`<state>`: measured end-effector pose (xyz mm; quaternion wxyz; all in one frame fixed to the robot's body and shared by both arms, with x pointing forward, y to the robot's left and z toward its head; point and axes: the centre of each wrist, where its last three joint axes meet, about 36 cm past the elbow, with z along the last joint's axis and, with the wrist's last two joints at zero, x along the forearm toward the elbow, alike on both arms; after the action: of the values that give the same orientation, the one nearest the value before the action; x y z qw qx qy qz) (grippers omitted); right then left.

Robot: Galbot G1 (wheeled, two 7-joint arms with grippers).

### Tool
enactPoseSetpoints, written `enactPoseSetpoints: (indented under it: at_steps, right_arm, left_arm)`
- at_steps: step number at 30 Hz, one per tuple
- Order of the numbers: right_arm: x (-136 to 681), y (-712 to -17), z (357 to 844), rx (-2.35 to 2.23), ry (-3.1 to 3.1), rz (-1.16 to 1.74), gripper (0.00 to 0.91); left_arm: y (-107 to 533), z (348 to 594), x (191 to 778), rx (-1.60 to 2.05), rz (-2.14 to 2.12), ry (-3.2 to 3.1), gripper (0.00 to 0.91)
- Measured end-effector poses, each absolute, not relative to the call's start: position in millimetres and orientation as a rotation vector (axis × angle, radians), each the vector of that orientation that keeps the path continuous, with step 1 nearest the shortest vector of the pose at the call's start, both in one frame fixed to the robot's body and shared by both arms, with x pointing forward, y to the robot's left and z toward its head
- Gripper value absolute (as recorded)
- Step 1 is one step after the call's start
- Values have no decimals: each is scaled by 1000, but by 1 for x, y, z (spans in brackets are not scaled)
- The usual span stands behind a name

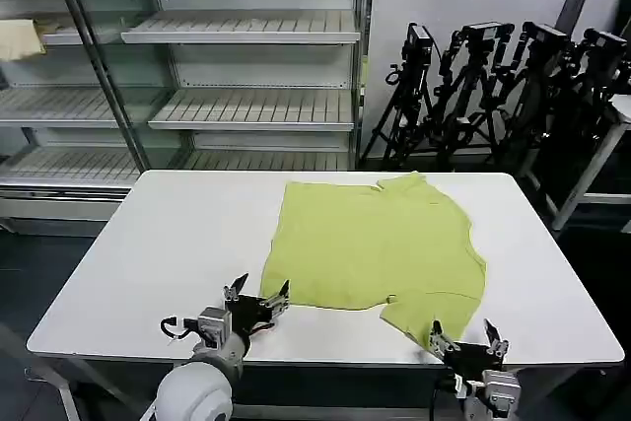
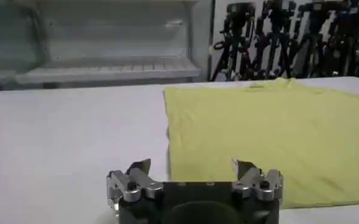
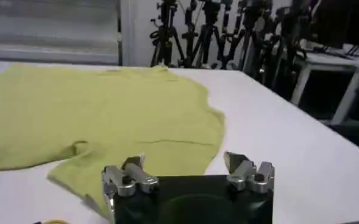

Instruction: Fold and organize the clothes.

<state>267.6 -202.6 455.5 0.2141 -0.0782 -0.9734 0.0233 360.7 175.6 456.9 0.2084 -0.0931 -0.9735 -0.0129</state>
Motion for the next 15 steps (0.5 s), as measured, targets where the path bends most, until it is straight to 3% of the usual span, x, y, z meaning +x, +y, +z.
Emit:
enactPoseSetpoints:
  at_steps: [7, 8, 9, 11, 15]
  right_arm:
    - [267, -197, 451, -194, -2676, 27, 907]
    - [267, -197, 450, -195, -2674, 19, 907]
    - [267, -196, 450, -196, -2672, 9, 907]
    - [267, -197, 449, -195, -2667, -7, 867]
    - [268, -197, 448, -192, -2660, -36, 867]
  left_arm:
    - [175, 451, 362, -265, -15, -2677, 877]
    - [175, 451, 362, -264, -13, -2674, 433]
    - [175, 450, 362, -263, -10, -2669, 202]
    - [175, 448, 363, -257, -3, -2663, 71]
    - [177, 444, 365, -237, 9, -2642, 71]
